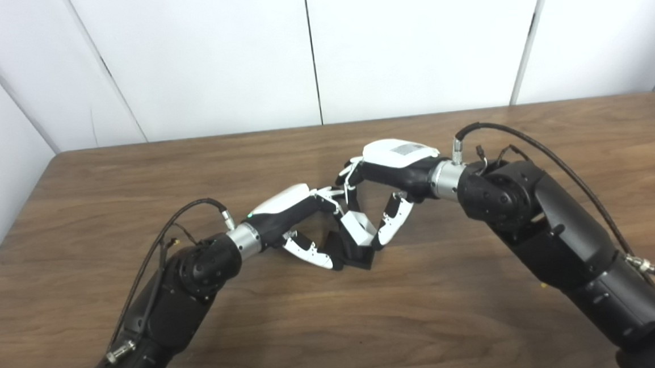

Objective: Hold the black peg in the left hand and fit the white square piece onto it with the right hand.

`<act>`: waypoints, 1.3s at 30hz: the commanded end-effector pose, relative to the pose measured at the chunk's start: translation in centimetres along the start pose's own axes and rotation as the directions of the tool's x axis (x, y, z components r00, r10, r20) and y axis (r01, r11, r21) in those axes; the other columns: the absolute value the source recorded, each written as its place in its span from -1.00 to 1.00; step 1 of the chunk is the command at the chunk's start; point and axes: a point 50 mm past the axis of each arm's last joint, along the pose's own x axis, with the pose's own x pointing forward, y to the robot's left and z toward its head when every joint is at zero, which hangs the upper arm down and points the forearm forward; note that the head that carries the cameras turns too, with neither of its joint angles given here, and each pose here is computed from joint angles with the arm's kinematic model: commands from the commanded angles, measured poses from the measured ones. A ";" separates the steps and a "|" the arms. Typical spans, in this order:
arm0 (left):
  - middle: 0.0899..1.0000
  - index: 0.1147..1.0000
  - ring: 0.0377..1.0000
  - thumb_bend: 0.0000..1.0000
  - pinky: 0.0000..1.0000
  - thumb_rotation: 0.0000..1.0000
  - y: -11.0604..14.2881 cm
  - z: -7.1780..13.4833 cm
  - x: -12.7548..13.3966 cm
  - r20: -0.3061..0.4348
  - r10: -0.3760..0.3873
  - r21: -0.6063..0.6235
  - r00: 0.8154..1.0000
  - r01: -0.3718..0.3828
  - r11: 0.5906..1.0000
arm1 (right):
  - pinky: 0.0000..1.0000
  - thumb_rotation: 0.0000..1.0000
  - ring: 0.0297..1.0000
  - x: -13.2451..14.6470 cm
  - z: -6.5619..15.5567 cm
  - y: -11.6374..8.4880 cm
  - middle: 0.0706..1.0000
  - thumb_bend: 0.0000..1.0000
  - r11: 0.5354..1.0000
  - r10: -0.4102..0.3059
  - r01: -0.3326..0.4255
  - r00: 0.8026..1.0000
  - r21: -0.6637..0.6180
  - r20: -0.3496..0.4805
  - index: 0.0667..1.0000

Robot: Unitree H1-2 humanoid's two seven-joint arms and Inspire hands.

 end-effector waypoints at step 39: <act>0.89 -0.15 1.00 0.03 1.00 -0.82 -2.8 -0.6 0.7 -0.055 -0.113 0.021 0.992 0.115 0.993 | 0.92 -0.72 0.87 -1.7 3.3 -8.2 0.66 0.04 0.968 -0.113 0.132 0.989 -0.215 0.097 -0.12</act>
